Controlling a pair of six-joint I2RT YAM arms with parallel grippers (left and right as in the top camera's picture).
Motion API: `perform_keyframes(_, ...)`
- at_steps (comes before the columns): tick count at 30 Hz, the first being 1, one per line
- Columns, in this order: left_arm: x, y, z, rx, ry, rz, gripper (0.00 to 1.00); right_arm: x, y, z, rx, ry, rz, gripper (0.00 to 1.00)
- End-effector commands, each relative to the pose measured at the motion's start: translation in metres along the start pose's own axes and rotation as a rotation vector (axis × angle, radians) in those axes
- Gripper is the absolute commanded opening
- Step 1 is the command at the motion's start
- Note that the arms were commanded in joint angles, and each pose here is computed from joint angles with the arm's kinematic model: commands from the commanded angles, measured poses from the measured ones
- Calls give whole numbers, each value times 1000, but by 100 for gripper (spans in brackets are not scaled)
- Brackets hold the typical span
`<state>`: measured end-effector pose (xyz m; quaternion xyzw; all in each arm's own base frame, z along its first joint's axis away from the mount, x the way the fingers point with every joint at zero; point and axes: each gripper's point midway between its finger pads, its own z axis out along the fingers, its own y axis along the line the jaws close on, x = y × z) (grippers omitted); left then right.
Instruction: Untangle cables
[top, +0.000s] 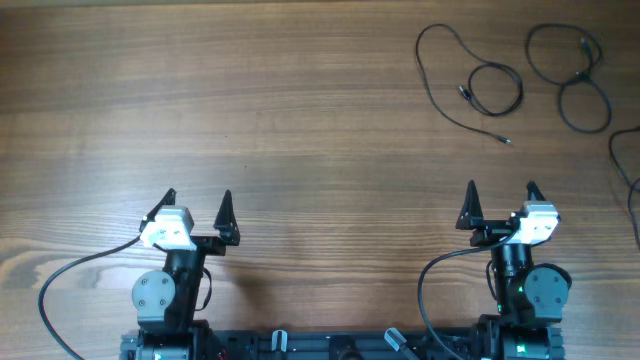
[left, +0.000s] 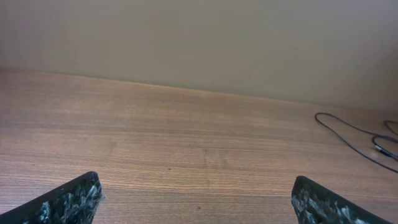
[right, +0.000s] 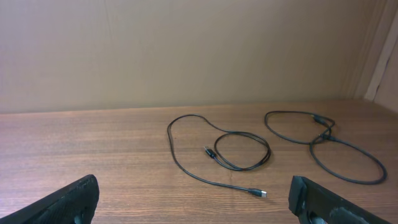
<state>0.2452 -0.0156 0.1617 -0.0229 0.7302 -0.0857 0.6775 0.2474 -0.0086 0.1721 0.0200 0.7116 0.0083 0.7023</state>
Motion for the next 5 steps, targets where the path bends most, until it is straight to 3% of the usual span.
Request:
perform_keyframes(1,3,2,1,-9,-1,23,100,-3,0,-1,-3,-16,-12,100)
perform_keyframes(5,3,2,1,-9,-1,23,100,-3,0,-1,-3,-16,-12,100)
